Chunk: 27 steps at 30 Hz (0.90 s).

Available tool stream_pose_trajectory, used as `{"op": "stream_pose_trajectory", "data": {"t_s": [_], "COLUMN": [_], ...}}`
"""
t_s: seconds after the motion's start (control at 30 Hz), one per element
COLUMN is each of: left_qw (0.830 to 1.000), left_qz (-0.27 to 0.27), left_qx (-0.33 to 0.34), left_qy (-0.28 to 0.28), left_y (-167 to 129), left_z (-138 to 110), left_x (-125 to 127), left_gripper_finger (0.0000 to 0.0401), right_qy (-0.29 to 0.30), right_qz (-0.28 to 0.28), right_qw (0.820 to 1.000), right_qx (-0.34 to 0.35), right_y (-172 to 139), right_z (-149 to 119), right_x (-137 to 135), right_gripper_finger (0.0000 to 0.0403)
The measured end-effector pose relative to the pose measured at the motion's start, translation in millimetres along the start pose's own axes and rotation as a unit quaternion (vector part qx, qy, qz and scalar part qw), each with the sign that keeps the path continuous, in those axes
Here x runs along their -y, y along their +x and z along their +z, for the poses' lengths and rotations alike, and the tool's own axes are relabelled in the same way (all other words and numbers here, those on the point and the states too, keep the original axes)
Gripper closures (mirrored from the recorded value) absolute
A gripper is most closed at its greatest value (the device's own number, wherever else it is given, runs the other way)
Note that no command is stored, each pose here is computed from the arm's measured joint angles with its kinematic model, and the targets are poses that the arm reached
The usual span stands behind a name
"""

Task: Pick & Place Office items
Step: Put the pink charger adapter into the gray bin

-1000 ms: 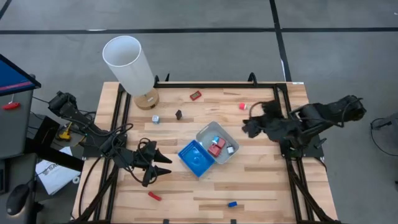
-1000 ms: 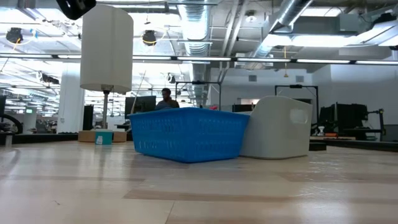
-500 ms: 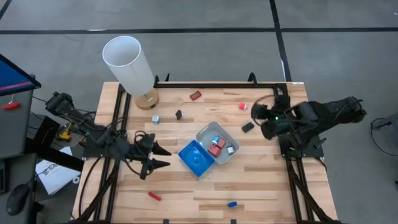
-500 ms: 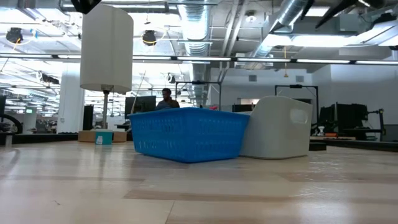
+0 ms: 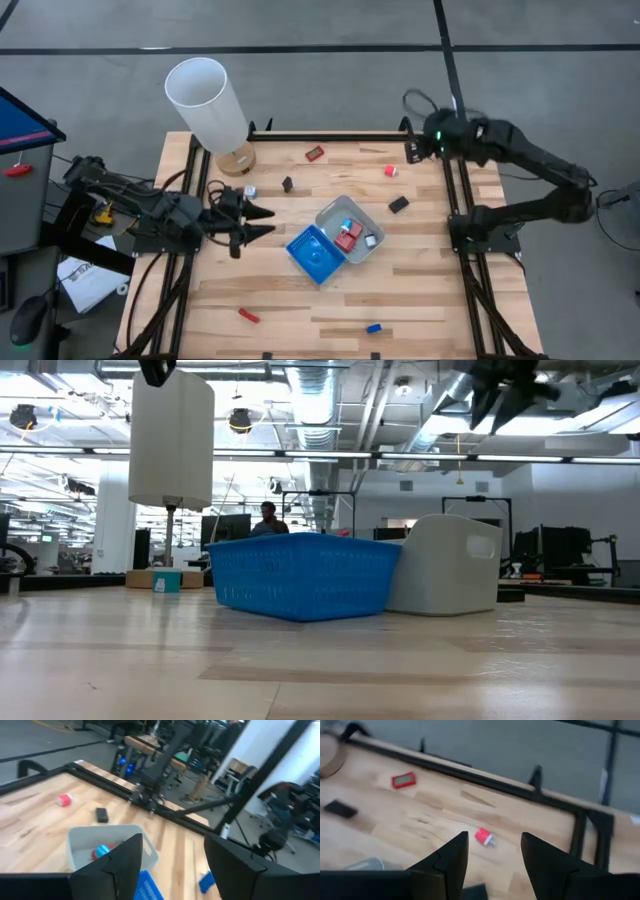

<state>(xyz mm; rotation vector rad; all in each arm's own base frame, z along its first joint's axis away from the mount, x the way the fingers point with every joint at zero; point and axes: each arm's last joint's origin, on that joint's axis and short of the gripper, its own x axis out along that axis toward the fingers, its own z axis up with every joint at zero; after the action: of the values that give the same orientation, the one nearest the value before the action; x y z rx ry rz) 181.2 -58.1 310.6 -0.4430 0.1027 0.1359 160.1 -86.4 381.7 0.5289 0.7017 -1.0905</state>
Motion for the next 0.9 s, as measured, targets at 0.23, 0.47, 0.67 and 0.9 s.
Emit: {"op": "stream_pose_trajectory", "data": {"t_s": [0.23, 0.47, 0.67, 0.9], "left_qw": [0.999, 0.997, 0.997, 0.998], "left_qz": [0.039, 0.057, 0.052, 0.034], "left_qx": [0.021, 0.036, 0.036, 0.037], "left_qy": [-0.03, -0.032, -0.035, -0.044], "left_y": [6, 6, 10, 18], "left_z": [5, 7, 4, -2], "left_x": [-10, -11, -8, 1], "left_gripper_finger": [0.0191, 0.0191, 0.0191, 0.0191], "right_qy": [-0.062, -0.095, -0.207, -0.315], "right_qz": [0.083, 0.163, 0.19, 0.213], "right_qw": [0.993, 0.971, 0.943, 0.91], "right_qx": [-0.052, -0.147, -0.181, -0.165], "right_y": [31, 77, 113, 136], "right_z": [31, 41, 42, 42], "right_x": [38, 58, 47, 23], "right_gripper_finger": [0.0228, 0.0228, 0.0228, 0.0228]}}
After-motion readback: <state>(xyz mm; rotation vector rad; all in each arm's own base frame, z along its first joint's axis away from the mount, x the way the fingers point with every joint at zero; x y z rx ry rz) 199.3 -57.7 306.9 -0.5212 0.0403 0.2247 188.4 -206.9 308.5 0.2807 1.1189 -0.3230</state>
